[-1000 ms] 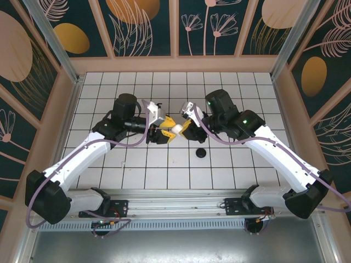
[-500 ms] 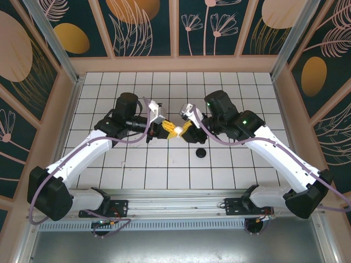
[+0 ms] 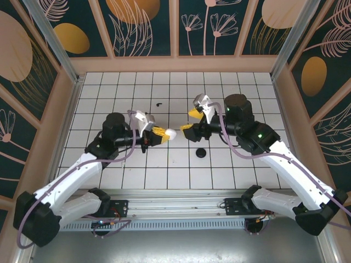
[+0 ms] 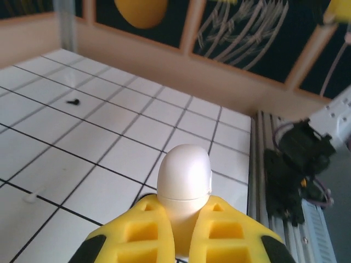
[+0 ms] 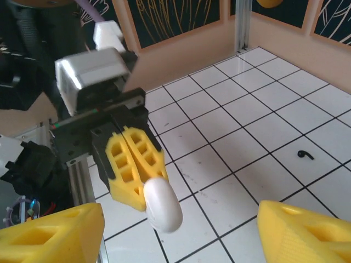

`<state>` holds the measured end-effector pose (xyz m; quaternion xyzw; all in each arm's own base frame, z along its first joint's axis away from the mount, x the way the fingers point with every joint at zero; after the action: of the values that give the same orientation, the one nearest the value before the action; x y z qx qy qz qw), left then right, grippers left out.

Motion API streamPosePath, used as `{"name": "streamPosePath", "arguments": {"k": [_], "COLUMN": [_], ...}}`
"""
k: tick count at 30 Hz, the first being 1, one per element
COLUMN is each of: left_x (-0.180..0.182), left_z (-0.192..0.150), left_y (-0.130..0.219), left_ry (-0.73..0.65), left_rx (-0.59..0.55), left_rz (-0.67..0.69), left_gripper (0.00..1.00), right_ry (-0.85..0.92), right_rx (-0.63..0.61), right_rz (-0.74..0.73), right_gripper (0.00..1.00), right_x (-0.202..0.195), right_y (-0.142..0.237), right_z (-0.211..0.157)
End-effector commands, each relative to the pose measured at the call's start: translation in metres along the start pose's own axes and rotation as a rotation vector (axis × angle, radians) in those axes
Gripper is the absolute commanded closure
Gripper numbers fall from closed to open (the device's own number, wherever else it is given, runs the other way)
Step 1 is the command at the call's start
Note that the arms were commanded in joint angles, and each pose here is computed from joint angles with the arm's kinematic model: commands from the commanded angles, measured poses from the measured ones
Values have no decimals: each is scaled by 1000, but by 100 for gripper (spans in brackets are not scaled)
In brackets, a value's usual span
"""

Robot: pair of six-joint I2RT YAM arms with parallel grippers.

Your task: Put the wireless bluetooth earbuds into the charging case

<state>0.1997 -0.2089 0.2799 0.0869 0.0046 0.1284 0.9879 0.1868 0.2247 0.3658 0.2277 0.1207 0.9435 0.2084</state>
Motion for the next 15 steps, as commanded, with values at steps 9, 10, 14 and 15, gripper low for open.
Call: {"name": "streamPosePath", "arguments": {"k": [9, 10, 14, 15], "left_x": [-2, -3, -5, -5], "left_z": [25, 26, 25, 25], "left_y": [9, 8, 8, 8], "left_ry": [85, 85, 83, 81], "left_rx": [-171, -178, -187, -190], "left_rz": [29, 18, -7, -8], "left_gripper": [100, 100, 100, 100], "right_ry": [-108, -111, -128, -135], "right_rx": [0, 3, 30, 34], "right_rz": [109, 102, 67, 56], "right_gripper": [24, 24, 27, 28], "right_x": [-2, -4, -12, -14], "right_y": [-37, -39, -49, -51], "right_z": [-7, -7, -8, -8]}}
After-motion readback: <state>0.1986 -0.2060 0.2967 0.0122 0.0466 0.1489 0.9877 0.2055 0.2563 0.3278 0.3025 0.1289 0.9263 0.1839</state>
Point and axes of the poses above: each hand's point on the last joint's axis, 136 mm out from that joint toward the fingers, its own y axis back along the fingers, its own x axis along the line the jaws close on, z = x × y, the point moved 6 cm from there along y, back along the fingers, and after that the axes turned 15 degrees about -y, right-handed, at the moved point
